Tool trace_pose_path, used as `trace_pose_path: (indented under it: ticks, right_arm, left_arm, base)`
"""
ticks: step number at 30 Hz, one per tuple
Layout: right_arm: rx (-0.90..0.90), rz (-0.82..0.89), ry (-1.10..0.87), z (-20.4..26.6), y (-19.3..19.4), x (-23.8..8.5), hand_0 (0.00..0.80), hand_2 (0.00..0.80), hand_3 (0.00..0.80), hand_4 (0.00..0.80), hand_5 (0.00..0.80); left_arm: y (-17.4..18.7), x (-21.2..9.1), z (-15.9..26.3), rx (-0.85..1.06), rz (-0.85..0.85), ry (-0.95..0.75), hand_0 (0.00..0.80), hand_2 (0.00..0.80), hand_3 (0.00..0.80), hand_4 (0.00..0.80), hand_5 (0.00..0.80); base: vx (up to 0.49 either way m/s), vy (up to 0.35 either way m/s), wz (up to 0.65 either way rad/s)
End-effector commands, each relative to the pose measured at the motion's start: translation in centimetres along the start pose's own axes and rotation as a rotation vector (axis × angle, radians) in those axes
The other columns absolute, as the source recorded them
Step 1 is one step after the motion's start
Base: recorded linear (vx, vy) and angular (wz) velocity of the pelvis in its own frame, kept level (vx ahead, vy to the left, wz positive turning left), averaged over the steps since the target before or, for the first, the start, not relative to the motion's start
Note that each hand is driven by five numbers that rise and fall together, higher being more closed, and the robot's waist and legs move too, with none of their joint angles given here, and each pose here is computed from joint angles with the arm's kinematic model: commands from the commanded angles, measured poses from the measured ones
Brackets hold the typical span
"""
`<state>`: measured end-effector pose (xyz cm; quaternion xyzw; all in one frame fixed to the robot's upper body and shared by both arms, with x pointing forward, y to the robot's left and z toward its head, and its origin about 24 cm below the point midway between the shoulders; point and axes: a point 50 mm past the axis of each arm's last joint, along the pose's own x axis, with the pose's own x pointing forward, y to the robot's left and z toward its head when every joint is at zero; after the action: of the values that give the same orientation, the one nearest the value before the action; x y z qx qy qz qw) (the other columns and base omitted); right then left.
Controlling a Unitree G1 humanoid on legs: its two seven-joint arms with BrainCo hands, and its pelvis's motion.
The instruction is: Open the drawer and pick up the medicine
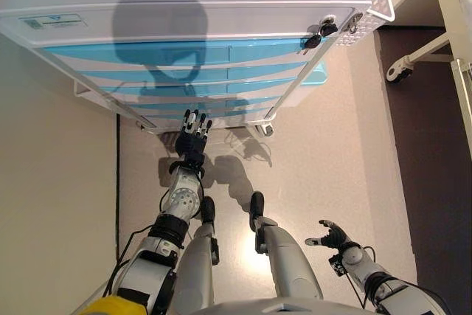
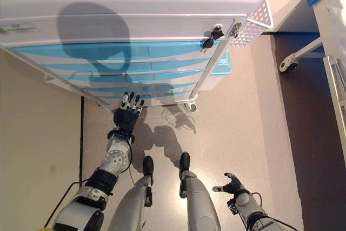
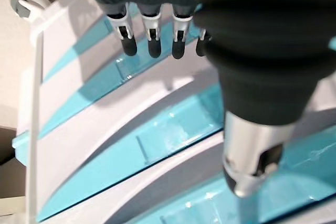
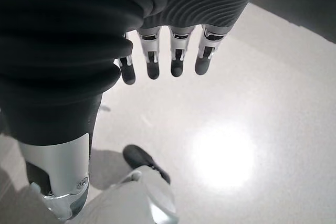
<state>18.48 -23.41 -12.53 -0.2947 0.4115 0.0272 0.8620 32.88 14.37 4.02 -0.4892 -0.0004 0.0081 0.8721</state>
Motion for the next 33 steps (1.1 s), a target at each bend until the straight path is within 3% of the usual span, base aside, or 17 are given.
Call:
trace_pose_path:
  ticks: [1,19,33]
  right_arm:
    - [-0.036,-0.031,0.016,-1.2,-1.3,-0.3,0.000,0.000,0.000,0.000,0.000]
    - [-0.060,-0.006,0.019,-1.4,-0.8,-0.4,0.000,0.000,0.000,0.000,0.000]
    - [-0.075,0.012,0.041,-2.2,-1.0,-0.6,0.000,0.000,0.000,0.000,0.000]
  left_arm:
    - [-2.7,1.1,0.5,0.037,-0.096,-0.036,0.000,0.000,0.000,0.000,0.000]
    - [-8.6,5.0,6.7,-0.043,-0.154,-0.270,0.000,0.000,0.000,0.000,0.000]
    - [-12.6,4.2,10.5,-0.104,-0.323,-0.432,0.000,0.000,0.000,0.000,0.000]
  base:
    - [0.013,0.001,-0.04]
    - [0.007,-0.001,-0.03]
    - [0.000,0.000,-0.01]
